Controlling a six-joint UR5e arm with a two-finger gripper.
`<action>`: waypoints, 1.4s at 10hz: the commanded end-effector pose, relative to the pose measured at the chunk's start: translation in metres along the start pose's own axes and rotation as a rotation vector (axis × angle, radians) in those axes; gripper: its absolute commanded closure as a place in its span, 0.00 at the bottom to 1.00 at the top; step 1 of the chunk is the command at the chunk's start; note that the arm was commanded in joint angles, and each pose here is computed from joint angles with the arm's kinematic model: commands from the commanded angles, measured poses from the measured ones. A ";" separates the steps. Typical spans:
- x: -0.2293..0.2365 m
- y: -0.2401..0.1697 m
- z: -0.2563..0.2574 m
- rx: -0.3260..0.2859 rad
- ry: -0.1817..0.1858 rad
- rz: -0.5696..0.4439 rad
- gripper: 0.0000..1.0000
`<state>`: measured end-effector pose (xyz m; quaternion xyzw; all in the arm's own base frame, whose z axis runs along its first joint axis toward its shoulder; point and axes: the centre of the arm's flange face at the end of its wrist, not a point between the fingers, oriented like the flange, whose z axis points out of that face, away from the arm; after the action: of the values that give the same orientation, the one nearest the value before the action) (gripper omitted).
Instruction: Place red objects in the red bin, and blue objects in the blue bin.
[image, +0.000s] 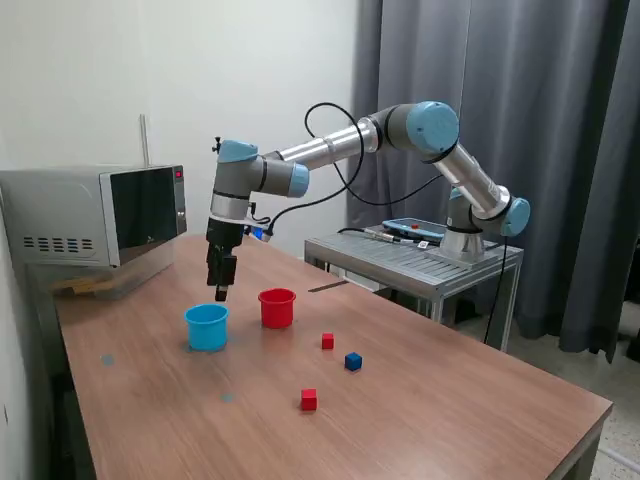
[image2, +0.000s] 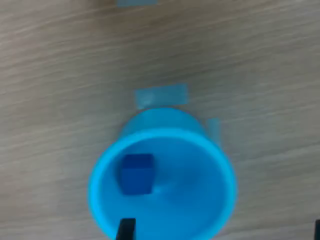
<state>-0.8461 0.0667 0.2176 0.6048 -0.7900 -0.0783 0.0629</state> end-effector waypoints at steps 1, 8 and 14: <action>0.050 -0.022 -0.006 0.067 0.008 -0.031 0.00; 0.159 -0.125 -0.071 0.166 0.017 -0.077 0.00; 0.193 -0.191 -0.036 0.274 -0.009 -0.079 0.00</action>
<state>-0.7202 -0.1666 0.2327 0.6400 -0.7681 0.0151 -0.0136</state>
